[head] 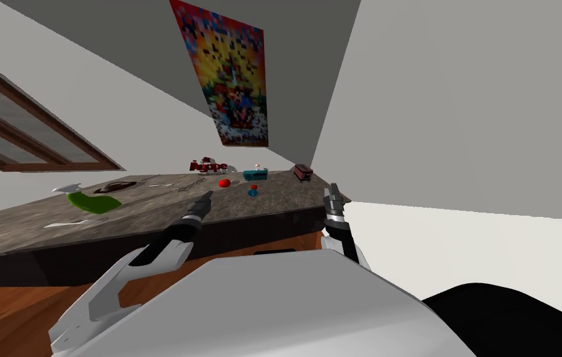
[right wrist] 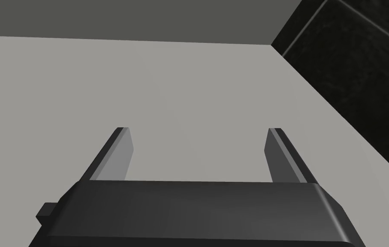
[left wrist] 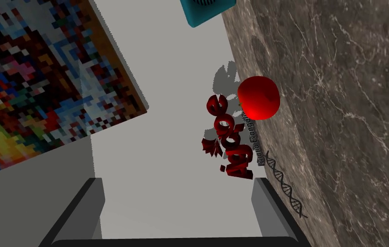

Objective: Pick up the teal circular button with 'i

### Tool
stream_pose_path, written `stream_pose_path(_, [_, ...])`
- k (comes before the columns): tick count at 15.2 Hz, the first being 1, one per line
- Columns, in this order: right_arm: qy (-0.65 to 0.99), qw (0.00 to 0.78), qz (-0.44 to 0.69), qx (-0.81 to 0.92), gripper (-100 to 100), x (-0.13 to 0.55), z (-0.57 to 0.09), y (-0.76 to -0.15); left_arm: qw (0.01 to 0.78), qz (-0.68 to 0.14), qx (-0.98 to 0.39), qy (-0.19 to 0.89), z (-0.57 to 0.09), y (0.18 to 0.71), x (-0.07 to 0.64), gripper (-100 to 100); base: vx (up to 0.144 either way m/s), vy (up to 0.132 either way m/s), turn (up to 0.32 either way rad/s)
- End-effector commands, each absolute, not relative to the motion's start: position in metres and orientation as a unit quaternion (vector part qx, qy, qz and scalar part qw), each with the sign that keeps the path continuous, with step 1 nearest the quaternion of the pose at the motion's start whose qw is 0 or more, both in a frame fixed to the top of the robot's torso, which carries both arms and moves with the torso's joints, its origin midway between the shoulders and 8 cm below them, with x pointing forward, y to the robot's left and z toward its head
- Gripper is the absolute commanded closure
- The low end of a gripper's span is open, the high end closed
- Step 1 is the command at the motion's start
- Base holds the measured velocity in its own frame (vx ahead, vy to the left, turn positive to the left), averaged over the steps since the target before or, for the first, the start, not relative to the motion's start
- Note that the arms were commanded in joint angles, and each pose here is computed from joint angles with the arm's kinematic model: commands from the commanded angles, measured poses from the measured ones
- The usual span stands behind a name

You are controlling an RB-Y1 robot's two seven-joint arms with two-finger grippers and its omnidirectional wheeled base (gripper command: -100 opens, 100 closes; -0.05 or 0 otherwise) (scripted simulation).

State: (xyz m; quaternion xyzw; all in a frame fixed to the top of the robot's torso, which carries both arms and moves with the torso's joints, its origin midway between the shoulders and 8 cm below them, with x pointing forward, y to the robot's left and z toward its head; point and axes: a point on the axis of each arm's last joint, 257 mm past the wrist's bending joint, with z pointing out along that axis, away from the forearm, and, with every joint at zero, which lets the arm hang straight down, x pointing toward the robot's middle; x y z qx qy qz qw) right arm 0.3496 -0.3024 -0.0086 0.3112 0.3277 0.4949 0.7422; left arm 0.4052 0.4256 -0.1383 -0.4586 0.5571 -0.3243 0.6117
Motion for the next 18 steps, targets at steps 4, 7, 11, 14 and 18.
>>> stream_pose_path(4, [0.328, 0.742, 0.495, 0.311, 0, 0.350, -0.009, -0.302, 0.587, -0.277, -0.503, 0.572, -0.165, 0.470, 0.395, -100, -0.013, -0.015, -0.119])
stream_pose_path(7, [0.328, 0.742, 0.495, 0.311, 0, 0.350, -0.009, -0.302, 0.572, -0.250, -0.528, 0.576, -0.177, 0.495, 0.387, -100, -0.014, -0.020, -0.212])
stream_pose_path(11, [0.328, 0.742, 0.495, 0.311, 0, 0.350, -0.009, -0.302, 0.553, -0.219, -0.558, 0.579, -0.191, 0.521, 0.376, -100, -0.009, -0.017, -0.140])
stream_pose_path(14, [0.328, 0.742, 0.495, 0.311, 0, 0.350, -0.009, -0.302, 0.539, -0.204, -0.572, 0.584, -0.203, 0.525, 0.370, -100, -0.006, -0.011, -0.130])
stream_pose_path(18, [0.328, 0.742, 0.495, 0.311, 0, 0.350, -0.009, -0.302, 0.518, -0.174, -0.602, 0.583, -0.215, 0.550, 0.356, -100, -0.005, -0.015, -0.158])
